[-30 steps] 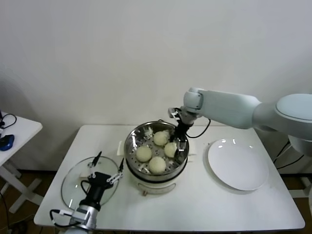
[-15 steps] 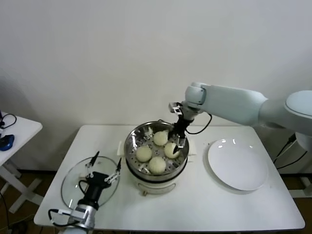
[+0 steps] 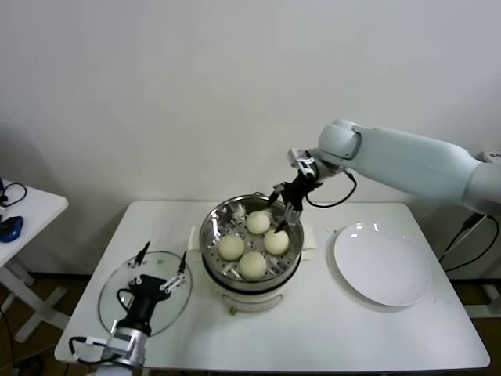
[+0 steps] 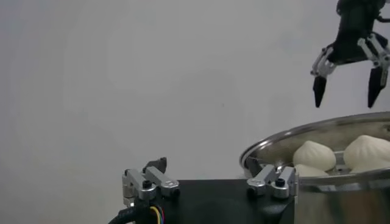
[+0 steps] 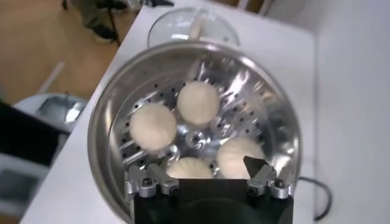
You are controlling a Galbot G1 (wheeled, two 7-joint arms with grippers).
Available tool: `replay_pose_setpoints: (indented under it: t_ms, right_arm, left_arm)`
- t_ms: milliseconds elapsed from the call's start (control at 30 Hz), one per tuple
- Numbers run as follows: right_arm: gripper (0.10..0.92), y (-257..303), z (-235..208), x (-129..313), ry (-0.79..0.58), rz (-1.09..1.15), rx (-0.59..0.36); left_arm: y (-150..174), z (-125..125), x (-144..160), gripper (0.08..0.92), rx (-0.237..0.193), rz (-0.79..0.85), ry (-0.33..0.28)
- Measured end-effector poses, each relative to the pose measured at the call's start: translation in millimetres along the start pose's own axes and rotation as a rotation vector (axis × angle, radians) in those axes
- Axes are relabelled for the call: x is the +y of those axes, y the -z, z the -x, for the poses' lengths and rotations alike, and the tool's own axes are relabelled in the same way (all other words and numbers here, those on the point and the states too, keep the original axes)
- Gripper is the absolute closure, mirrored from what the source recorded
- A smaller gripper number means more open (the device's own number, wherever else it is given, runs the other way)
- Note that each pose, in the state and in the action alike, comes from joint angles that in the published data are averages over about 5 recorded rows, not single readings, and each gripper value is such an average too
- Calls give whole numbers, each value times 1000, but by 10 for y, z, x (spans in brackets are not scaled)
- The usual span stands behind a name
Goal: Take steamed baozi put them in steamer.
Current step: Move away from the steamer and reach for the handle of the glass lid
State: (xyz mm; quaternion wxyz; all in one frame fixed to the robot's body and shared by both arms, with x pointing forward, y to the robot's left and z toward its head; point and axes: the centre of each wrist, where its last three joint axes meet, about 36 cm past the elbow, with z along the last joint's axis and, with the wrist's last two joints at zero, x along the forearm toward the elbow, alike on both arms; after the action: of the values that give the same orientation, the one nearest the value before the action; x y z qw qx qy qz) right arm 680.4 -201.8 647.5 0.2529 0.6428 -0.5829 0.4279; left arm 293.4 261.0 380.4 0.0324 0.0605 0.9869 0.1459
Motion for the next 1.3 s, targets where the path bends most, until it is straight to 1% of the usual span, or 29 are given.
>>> replay_pose_setpoints:
  t_ms: [233,467,767,933,1067,1300]
  right_arm:
    - [200,-261,-166,361,-169,-7,-110]
    - [200,-648,-243,798,-342,43,-244]
    - [200,-1096,-135,1354,-585,135,-409]
    - [200,-1210,41,1632,-726,187,-517]
    - [200,-1293,224,1879,-833,245,-603]
    - [200,-1455,550,2374,-1007,384,-715]
  left_arm:
    - [7,-22,-30,177,-21,18,8]
    - [32,-47,-21,177,-35,48,21]
    - [42,-95,-35,177,-28,148,39]
    - [67,-96,8,177,-20,248,43]
    - [44,-91,75,177,-9,363,47]
    - [-51,-155,217,177,36,612,40]
